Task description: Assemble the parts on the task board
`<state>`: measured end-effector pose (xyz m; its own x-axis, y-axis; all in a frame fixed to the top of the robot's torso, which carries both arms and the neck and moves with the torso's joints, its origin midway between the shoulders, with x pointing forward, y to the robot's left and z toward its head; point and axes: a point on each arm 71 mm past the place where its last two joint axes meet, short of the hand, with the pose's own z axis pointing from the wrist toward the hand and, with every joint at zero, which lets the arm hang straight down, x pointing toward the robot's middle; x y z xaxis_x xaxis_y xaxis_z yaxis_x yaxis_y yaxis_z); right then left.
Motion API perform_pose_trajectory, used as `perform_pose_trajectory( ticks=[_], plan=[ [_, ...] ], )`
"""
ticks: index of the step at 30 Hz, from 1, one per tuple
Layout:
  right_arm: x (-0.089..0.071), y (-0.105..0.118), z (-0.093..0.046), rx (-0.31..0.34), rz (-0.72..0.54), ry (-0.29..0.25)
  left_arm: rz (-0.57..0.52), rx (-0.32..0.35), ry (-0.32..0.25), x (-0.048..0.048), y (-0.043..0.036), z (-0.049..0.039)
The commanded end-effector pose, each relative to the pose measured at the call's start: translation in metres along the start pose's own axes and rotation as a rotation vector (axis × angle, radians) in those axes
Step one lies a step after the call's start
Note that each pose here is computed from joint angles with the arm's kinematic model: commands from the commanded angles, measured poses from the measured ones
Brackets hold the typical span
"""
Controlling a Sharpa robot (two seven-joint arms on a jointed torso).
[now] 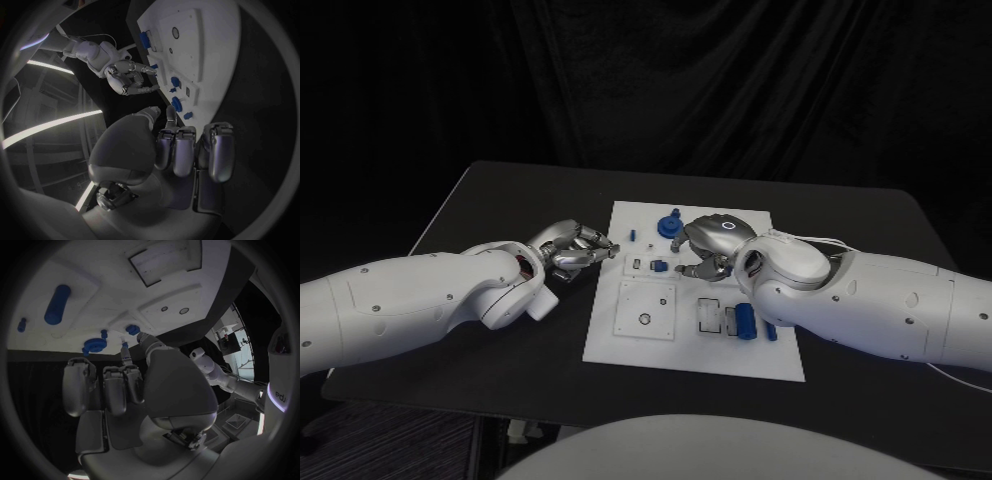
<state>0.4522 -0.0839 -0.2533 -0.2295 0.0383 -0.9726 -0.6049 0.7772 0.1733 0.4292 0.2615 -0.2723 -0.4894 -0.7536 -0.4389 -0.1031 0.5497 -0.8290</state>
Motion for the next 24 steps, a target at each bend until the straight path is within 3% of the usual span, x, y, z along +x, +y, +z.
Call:
perform_pose_trajectory(
  ticks=[1,24],
  plan=[
    [0.001,0.002,0.002,0.004,-0.021,-0.021,-0.012,0.016,0.017,0.0013,-0.0030,-0.0002],
    [0.020,0.010,0.020,0.012,-0.021,0.003,-0.013,0.007,0.040,0.0050,-0.0036,0.0022]
  ],
)
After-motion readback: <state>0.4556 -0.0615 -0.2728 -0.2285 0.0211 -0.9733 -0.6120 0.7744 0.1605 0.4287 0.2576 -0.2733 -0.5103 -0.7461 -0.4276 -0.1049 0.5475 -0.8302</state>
